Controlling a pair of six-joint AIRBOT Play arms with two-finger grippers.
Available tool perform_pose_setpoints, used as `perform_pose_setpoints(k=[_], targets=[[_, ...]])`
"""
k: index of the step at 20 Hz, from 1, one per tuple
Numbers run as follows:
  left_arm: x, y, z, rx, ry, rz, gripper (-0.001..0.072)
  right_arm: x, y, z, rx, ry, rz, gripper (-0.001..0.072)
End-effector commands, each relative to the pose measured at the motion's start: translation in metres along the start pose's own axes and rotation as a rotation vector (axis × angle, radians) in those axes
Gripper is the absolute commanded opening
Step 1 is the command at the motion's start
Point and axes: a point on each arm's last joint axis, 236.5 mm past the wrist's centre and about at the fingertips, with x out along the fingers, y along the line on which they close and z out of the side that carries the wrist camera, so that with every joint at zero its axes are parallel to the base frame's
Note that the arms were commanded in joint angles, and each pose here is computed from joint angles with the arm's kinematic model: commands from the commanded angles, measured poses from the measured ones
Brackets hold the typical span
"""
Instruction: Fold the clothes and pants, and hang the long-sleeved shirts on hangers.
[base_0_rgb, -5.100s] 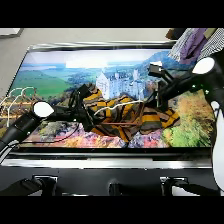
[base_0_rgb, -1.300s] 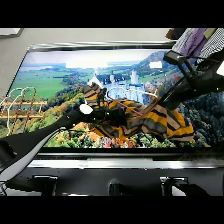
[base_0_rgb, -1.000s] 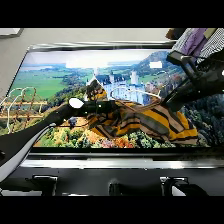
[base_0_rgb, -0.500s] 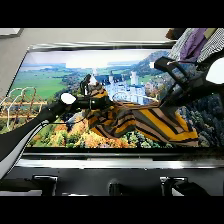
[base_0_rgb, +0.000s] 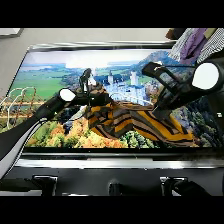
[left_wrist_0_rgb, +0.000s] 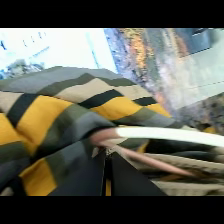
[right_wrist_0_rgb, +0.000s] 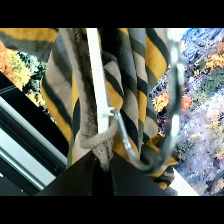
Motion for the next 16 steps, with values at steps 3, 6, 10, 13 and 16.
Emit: perform_pose_setpoints(k=[3,6,10,13,16], targets=[[0.0,0.014,-0.004,0.034,0.025,0.062,0.0023,-0.018,0.002,-0.004,0.036,-0.035,-0.036,0.0028],[0.0,0.015,-0.004,0.033,0.025,0.063,0.0023,-0.028,0.005,-0.006,0.04,-0.055,-0.045,0.0028],[0.0,0.014,-0.003,0.033,0.022,0.063,0.0023,-0.029,0.012,-0.018,0.04,-0.014,-0.021,0.0028],[-0.001,0.011,0.005,0.038,0.0,0.059,0.0024,-0.027,0.011,-0.017,0.04,-0.011,-0.018,0.0028],[-0.006,0.0,0.02,0.059,-0.033,0.044,0.0023,-0.014,0.012,-0.012,0.036,0.015,0.013,0.0028]])
